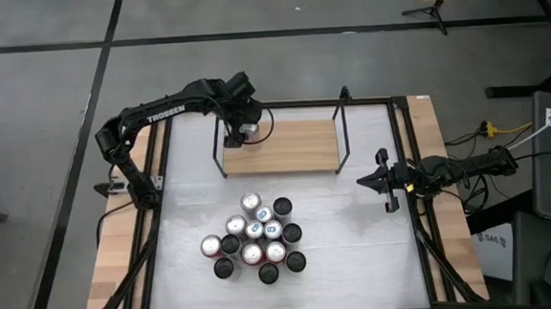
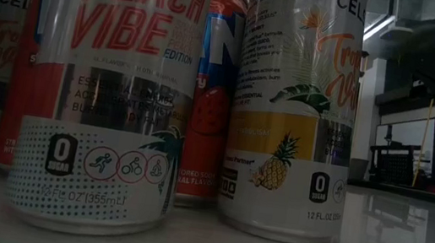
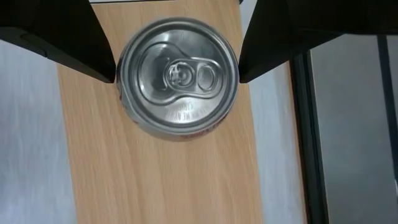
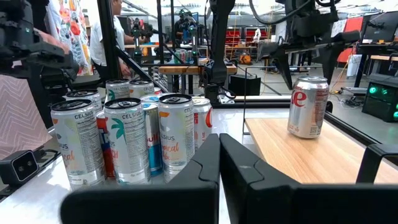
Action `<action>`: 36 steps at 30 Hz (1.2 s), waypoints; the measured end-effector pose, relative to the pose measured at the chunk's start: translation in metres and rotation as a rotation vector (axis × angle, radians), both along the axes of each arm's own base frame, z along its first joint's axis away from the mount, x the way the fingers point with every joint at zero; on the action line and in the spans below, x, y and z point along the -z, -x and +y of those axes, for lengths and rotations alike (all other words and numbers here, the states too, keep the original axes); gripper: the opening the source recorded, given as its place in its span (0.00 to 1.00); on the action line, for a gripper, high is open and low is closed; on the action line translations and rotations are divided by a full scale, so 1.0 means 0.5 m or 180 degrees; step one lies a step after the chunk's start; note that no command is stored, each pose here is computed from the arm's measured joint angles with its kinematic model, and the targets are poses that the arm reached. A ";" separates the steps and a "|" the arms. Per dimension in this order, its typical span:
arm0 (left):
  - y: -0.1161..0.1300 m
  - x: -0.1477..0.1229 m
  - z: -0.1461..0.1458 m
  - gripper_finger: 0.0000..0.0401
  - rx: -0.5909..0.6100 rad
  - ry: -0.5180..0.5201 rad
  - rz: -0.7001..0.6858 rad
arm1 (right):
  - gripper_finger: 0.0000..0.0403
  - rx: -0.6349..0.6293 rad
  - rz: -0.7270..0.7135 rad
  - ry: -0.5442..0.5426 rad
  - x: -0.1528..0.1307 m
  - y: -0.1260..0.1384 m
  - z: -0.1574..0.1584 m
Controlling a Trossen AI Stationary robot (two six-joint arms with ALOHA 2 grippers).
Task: Place canned beverage on shelf
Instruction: Put the red silver soda can onto the shelf
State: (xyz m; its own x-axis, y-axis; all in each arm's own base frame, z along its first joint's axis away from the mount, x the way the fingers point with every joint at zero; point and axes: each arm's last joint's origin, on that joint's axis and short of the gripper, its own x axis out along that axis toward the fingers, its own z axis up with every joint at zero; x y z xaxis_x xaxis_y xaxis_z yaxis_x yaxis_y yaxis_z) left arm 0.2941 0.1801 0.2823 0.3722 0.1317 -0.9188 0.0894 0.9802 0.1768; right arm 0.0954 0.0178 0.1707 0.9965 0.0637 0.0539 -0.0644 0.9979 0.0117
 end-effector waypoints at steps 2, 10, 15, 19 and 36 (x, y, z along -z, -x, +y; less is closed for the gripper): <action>-0.001 0.002 -0.002 0.83 -0.0044 0.0016 0.0005 | 0.01 -0.0001 0.0000 0.0001 0.000 0.000 0.000; -0.015 -0.001 -0.013 0.83 -0.0331 0.0112 -0.0156 | 0.01 -0.0001 0.0000 0.0001 0.000 0.000 0.000; -0.019 -0.001 -0.020 0.83 -0.0435 0.0165 -0.0167 | 0.01 -0.0001 0.0000 0.0000 0.000 0.000 0.000; -0.021 -0.001 -0.025 0.83 -0.0425 0.0143 -0.0147 | 0.01 0.0000 0.0000 0.0001 0.000 0.000 0.000; -0.019 0.000 -0.024 0.75 -0.1026 0.0223 -0.0146 | 0.01 -0.0001 0.0000 0.0000 0.000 0.000 0.000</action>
